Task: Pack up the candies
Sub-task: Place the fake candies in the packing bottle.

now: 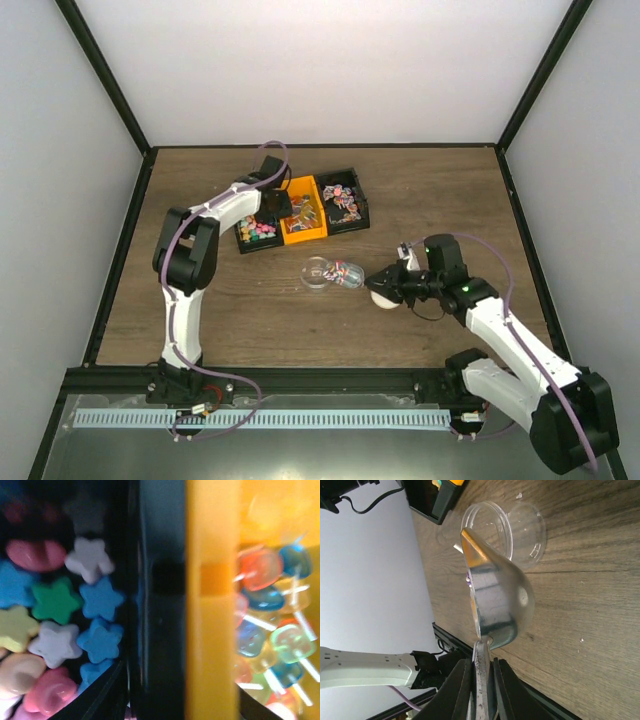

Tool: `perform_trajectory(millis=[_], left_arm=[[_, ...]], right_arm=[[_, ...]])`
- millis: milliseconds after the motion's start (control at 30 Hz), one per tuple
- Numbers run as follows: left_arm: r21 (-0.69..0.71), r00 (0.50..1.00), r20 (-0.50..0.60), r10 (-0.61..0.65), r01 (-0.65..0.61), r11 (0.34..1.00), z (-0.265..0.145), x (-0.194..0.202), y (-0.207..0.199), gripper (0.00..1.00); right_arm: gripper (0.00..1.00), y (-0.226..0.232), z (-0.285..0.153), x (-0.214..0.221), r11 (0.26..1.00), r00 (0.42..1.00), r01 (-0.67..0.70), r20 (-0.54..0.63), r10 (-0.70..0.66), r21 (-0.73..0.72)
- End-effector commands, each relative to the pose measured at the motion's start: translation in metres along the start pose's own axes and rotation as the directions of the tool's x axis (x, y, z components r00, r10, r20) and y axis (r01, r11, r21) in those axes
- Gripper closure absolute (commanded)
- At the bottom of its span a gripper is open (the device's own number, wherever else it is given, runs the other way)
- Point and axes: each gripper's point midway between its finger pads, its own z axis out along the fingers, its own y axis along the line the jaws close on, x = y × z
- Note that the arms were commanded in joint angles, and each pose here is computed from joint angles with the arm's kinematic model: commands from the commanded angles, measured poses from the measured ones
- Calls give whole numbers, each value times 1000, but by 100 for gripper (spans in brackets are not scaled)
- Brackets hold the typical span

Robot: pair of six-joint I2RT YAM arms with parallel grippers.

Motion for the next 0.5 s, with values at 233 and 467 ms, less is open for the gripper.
perform_trajectory(millis=[233, 467], left_arm=[[-31, 994, -110, 2, -6, 1000, 19, 32, 10, 58], [-36, 995, -102, 2, -6, 999, 18, 29, 11, 58]], right_arm=[[99, 28, -2, -9, 990, 995, 101, 7, -102, 98], [99, 34, -3, -13, 972, 990, 140, -29, -137, 190]])
